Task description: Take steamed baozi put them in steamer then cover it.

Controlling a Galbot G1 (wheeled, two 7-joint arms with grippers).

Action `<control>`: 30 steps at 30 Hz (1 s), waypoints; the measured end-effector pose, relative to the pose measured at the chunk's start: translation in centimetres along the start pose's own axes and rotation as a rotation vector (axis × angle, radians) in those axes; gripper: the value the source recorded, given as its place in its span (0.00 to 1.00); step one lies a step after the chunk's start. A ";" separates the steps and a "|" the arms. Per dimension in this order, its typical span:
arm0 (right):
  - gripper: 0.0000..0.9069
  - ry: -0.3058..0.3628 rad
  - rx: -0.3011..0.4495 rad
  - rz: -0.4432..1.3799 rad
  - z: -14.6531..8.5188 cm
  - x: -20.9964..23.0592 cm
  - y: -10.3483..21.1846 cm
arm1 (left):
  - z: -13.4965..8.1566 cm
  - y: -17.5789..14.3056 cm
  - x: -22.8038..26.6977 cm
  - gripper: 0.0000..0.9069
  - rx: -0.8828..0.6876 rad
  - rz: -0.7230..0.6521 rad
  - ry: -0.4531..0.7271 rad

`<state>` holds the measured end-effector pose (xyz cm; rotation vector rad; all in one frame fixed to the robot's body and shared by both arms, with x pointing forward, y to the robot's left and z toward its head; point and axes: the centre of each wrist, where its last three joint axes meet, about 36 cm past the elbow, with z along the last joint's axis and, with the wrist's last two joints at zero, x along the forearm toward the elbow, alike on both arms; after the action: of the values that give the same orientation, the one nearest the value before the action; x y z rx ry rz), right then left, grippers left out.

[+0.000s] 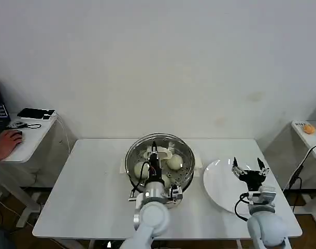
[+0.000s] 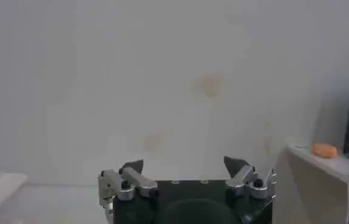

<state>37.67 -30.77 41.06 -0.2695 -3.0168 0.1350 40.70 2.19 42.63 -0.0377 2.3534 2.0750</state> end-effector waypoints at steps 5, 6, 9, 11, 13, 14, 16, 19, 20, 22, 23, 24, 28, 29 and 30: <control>1.00 0.001 -0.002 -0.004 0.2 0.0 0.3 | 0.0 -0.1 -0.4 0.00 -0.014 0.008 0.000; 1.00 0.002 -0.002 -0.004 0.2 0.0 0.3 | 0.0 -0.1 -0.4 0.00 -0.015 0.010 0.001; 1.00 0.003 -0.002 -0.003 0.3 0.0 0.3 | 0.0 -0.3 -0.4 0.00 -0.018 0.025 0.005; 1.00 0.004 -0.001 -0.003 0.3 -0.1 0.3 | 0.0 -0.5 -0.5 0.00 -0.022 0.031 0.005; 1.00 0.003 0.000 -0.004 0.3 -0.1 0.2 | -0.1 -0.6 -0.6 0.00 -0.024 0.035 0.003; 1.00 0.003 0.001 -0.003 0.3 -0.2 0.2 | -0.2 -0.6 -0.6 0.00 -0.025 0.039 0.001; 1.00 0.002 0.000 -0.004 0.3 -0.3 0.2 | -0.4 -0.7 -0.7 0.00 -0.027 0.045 -0.002; 1.00 0.001 -0.004 -0.004 0.3 -0.5 0.3 | -0.6 -0.7 -0.9 0.00 -0.027 0.054 -0.006; 1.00 0.001 -0.004 -0.004 0.3 -0.5 0.3 | -0.7 -0.6 -0.9 0.00 -0.026 0.057 -0.007; 1.00 0.003 -0.005 -0.003 0.4 -0.5 0.3 | -0.8 -0.5 -1.1 0.00 -0.022 0.063 -0.007; 1.00 0.004 -0.004 -0.003 0.5 -0.5 0.3 | -0.9 -0.5 -1.2 0.00 -0.022 0.064 -0.008; 1.00 0.006 -0.002 -0.003 0.6 -0.6 0.2 | -1.0 -0.5 -1.3 0.00 -0.023 0.066 -0.011; 1.00 0.004 0.000 0.001 0.5 -0.7 0.0 | -1.2 -0.5 -1.6 0.00 -0.030 0.074 -0.016; 1.00 0.003 -0.001 0.001 0.5 -0.7 0.0 | -1.1 -0.5 -1.6 0.00 -0.031 0.076 -0.016; 1.00 0.003 -0.001 0.001 0.4 -0.7 0.0 | -1.1 -0.5 -1.6 0.00 -0.033 0.078 -0.017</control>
<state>38.32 -30.98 40.55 -0.2714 -3.0141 0.1329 42.34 1.05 42.35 0.0732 2.3480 2.1391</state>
